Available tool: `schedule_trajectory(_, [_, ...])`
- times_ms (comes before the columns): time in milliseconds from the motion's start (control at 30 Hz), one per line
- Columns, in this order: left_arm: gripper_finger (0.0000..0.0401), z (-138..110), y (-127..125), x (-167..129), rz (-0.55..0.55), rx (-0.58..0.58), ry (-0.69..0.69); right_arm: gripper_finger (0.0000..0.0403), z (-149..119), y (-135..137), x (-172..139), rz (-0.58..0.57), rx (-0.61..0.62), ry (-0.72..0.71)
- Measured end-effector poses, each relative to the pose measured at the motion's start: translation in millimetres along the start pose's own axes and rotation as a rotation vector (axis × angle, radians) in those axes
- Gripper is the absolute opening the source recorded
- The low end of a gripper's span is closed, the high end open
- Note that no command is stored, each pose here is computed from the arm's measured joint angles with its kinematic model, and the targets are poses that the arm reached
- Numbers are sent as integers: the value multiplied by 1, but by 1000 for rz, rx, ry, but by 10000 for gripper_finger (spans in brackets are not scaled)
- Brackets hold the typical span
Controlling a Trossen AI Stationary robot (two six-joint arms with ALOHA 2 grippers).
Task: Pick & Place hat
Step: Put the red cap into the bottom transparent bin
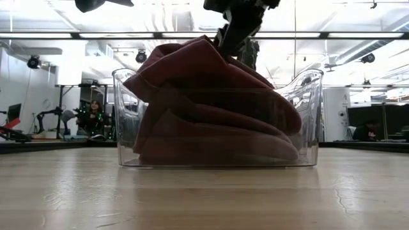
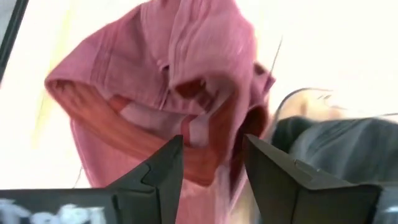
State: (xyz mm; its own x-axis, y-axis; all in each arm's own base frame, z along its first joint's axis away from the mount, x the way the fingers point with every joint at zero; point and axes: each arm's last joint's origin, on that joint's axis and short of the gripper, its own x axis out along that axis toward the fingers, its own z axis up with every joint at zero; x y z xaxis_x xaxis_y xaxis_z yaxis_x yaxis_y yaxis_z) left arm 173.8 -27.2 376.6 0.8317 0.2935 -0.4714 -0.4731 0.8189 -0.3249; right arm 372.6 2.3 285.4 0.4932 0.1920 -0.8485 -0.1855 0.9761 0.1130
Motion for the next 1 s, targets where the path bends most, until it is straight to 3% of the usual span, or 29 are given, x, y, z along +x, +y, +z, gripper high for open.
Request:
schedule_trajectory(233, [140,0,0,0,0,0,0,127,8,1,-8,-72,-31,-33])
schedule_trajectory(533, [140,0,0,0,1,0,0,16,6,-4,15,-65,-17,26])
schedule_trajectory(1000, [140,0,0,0,1,18,0,11,-7,-6,34,-62,10,52])
